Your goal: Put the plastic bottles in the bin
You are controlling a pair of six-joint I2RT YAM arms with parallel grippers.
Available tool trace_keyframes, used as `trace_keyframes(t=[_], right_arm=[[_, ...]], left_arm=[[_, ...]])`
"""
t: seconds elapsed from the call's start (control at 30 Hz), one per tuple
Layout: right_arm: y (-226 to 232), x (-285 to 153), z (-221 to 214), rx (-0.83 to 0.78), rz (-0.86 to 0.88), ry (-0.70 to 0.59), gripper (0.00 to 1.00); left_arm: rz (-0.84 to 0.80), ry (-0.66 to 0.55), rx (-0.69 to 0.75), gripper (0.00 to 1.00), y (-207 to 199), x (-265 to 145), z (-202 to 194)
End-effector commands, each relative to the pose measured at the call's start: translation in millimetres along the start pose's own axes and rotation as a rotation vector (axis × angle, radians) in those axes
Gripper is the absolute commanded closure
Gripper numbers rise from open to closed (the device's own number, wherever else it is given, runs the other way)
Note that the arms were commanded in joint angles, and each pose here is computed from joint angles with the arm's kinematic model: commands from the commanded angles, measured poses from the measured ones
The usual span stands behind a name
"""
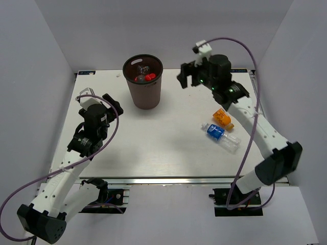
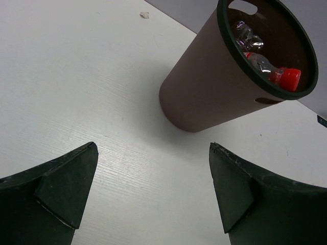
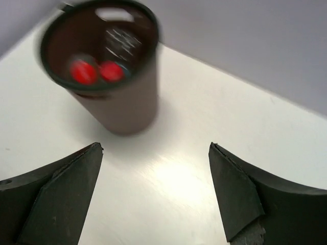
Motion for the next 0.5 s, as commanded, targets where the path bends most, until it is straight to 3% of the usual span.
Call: trace_keyframes(t=[0.0, 0.13, 0.33, 0.47], right_arm=[[-39.6, -29.6, -58.8, 0.099, -0.182, 0.201, 0.11], [-62.2, -76.9, -125.6, 0.191, -0.306, 0.324, 0.11], [-103.0, -108.3, -171.1, 0.260, -0.574, 0.430, 0.11], [-106.6, -117.2, -204.5, 0.228, -0.526, 0.561, 0.11]], left_arm=[[-0.044, -0.005, 0.013, 0.02, -6.0, 1.5, 1.6], [-0.052, -0.009, 0.036, 0.02, -9.1, 6.4, 2.4], [-0.108, -0.002, 0.059, 0.02, -19.1, 13.7, 0.8], [-0.144, 0.019, 0.080, 0.02, -23.8, 18.0, -3.3]])
Point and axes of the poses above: each gripper's point midway between its finger pads, its own x axis out along the fingers, its own y axis along the line the jaws close on, z = x × y, the point moved 8 cm from there along -x, back along the fingers, and after that the axes turned 6 degrees about x, right-handed, at the moved point
